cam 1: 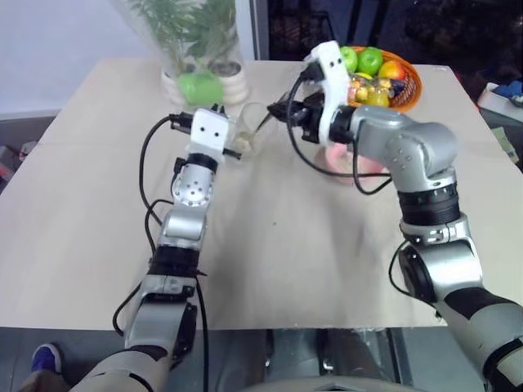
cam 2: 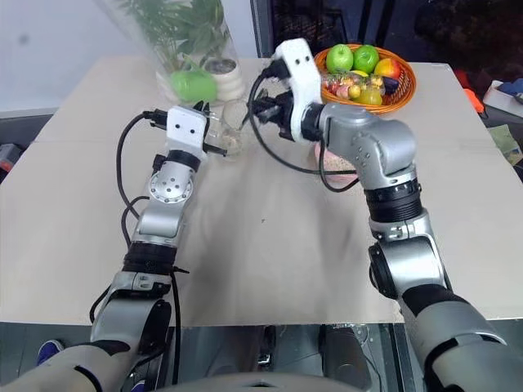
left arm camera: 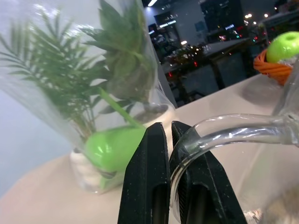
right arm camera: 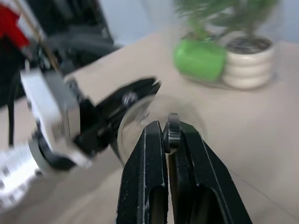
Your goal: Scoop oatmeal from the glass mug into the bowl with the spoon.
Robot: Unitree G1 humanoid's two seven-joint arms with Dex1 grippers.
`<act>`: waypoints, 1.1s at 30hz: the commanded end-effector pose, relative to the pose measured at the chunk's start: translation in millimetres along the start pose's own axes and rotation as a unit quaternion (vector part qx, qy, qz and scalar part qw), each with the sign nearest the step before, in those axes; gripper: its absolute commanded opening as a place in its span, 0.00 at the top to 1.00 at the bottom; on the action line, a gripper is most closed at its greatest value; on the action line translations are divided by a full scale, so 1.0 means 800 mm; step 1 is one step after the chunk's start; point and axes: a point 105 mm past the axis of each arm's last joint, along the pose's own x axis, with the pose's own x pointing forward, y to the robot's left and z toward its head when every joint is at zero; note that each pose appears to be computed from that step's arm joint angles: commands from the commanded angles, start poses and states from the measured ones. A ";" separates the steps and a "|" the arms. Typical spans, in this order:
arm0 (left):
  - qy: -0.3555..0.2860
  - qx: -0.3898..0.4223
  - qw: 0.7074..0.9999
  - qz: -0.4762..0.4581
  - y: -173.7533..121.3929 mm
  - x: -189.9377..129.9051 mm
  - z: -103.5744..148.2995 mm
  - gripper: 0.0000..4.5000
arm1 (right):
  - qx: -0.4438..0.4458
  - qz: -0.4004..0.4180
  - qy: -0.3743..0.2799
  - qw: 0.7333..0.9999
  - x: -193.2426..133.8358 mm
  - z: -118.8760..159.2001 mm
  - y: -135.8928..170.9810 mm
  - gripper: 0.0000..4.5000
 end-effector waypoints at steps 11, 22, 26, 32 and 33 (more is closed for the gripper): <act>-0.035 -0.023 0.998 -0.053 -0.066 0.070 0.047 0.99 | 0.151 -0.112 -0.089 0.978 -0.069 0.068 -0.092 1.00; -0.023 -0.050 0.995 -0.082 -0.097 0.087 0.058 0.99 | 0.189 -0.153 -0.121 0.962 -0.111 0.080 -0.118 1.00; -0.016 -0.051 0.994 -0.090 -0.104 0.087 0.056 0.99 | 0.212 -0.156 -0.132 0.956 -0.125 0.080 -0.122 1.00; -0.016 -0.052 0.993 -0.102 -0.112 0.089 0.061 0.99 | 0.227 -0.167 -0.141 0.949 -0.138 0.075 -0.126 1.00; -0.017 -0.052 0.993 -0.104 -0.113 0.089 0.062 0.99 | 0.231 -0.169 -0.143 0.948 -0.140 0.074 -0.127 1.00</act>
